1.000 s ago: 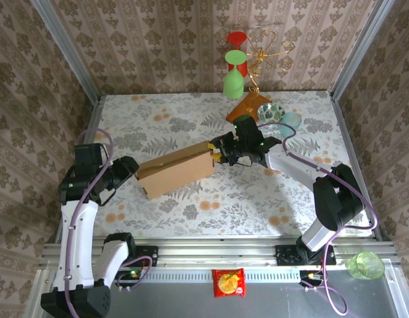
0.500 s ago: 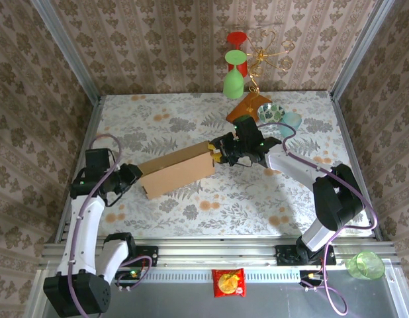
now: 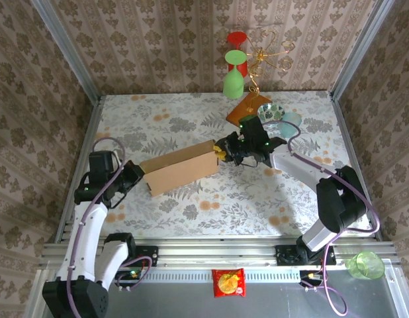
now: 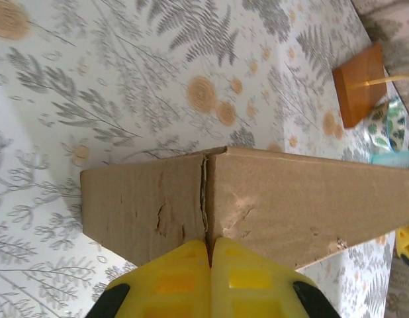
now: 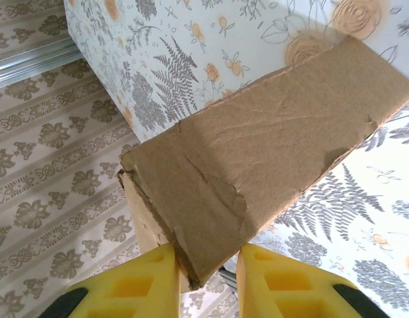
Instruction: Fold the paper box
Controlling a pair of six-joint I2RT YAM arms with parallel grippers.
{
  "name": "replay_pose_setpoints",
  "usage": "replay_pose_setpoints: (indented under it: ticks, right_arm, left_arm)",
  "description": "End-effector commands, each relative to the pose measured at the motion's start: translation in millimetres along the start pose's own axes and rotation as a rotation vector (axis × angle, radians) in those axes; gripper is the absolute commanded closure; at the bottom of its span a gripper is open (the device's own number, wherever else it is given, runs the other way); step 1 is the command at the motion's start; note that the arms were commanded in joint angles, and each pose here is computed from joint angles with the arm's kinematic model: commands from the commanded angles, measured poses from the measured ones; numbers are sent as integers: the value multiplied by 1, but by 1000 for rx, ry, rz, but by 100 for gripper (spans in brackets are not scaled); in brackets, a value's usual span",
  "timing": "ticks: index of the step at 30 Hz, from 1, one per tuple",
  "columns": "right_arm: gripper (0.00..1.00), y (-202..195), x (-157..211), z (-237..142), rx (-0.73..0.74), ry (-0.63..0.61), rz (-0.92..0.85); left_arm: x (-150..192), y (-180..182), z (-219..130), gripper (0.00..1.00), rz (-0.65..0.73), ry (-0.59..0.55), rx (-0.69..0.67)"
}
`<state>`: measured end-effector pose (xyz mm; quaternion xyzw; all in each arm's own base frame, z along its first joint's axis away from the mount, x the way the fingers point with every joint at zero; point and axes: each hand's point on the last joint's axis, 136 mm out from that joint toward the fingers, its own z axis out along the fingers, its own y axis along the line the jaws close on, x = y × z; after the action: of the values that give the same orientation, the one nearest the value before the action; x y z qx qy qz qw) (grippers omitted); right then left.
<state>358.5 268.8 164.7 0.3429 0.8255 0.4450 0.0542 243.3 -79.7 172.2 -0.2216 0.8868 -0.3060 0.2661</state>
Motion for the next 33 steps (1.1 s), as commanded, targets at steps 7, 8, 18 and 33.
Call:
replay_pose_setpoints:
  ticks: [7,8,18,33]
  right_arm:
    - [76,-112,4,-72,272,-30,-173]
    - [76,-130,8,-82,313,-33,-174]
    - [45,-158,1,-157,344,-311,-207]
    - [0,-110,-127,-240,730,-1167,-977]
  left_arm:
    - [75,-11,14,91,9,151,59]
    - [84,-10,15,89,17,176,58]
    - [85,-20,-24,0,166,134,-21]
    - [-115,6,-18,0,532,-638,-553]
